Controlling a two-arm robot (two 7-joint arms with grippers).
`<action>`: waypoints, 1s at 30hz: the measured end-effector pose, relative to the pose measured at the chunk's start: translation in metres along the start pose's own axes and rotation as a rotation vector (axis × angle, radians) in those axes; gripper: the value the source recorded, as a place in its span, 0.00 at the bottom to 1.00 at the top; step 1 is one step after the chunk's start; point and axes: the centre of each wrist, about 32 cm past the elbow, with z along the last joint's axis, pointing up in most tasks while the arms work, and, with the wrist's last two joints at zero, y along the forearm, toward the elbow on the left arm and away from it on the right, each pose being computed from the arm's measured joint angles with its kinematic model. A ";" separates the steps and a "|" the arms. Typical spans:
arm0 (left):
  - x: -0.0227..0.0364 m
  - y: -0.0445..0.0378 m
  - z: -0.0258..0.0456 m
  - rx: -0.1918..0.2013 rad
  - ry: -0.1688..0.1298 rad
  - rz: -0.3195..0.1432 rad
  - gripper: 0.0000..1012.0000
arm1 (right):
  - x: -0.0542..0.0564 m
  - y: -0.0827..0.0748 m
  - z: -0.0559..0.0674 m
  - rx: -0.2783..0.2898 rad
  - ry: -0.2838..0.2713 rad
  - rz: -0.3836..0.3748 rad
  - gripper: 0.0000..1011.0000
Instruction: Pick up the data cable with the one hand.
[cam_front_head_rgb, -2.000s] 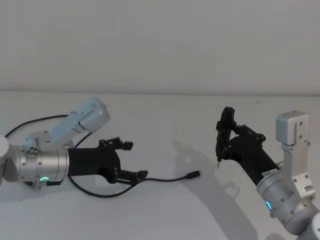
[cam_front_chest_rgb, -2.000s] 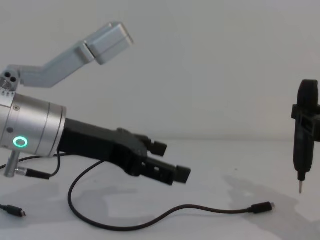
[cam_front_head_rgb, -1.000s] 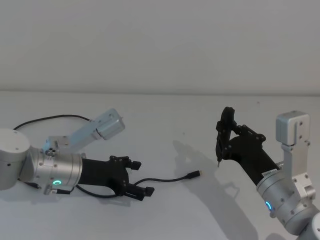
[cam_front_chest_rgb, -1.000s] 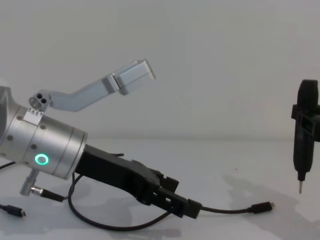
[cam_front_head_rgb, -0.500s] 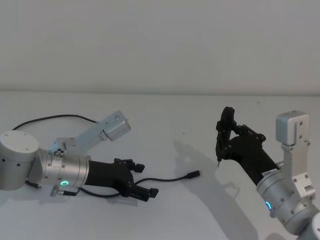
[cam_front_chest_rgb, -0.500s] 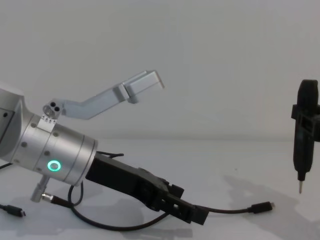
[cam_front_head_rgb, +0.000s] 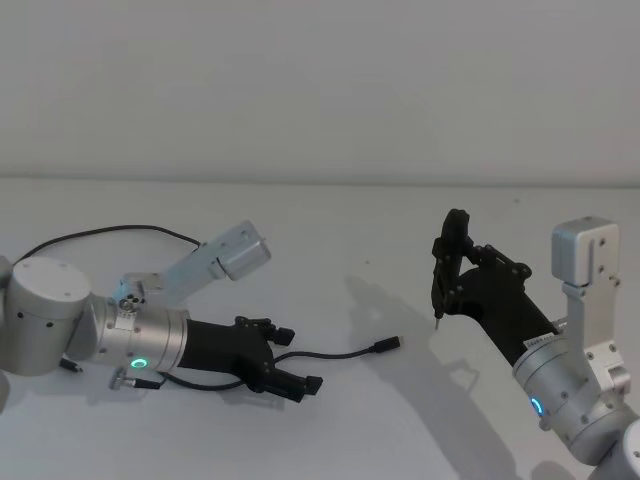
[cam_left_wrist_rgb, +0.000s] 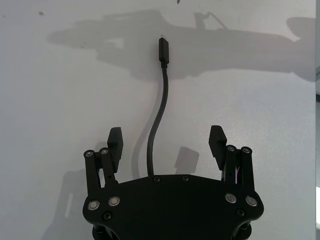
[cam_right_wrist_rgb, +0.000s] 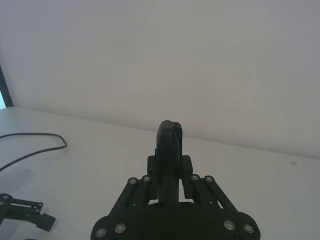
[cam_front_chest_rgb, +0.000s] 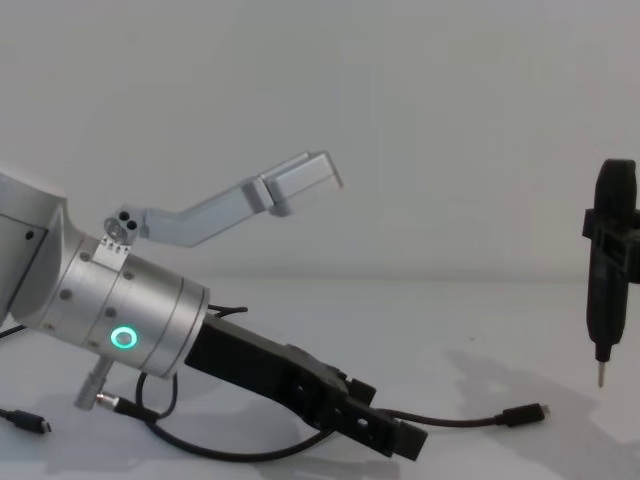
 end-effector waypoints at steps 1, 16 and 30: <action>-0.0001 -0.0004 0.0004 0.004 0.002 0.000 0.99 | 0.000 0.000 0.000 0.000 0.000 0.000 0.27; -0.0016 -0.0017 0.0028 0.024 0.018 0.001 0.85 | 0.000 0.000 0.000 0.000 0.000 0.000 0.27; -0.0023 -0.0019 0.0035 0.031 0.022 0.002 0.41 | 0.000 0.000 0.000 0.000 0.000 0.000 0.27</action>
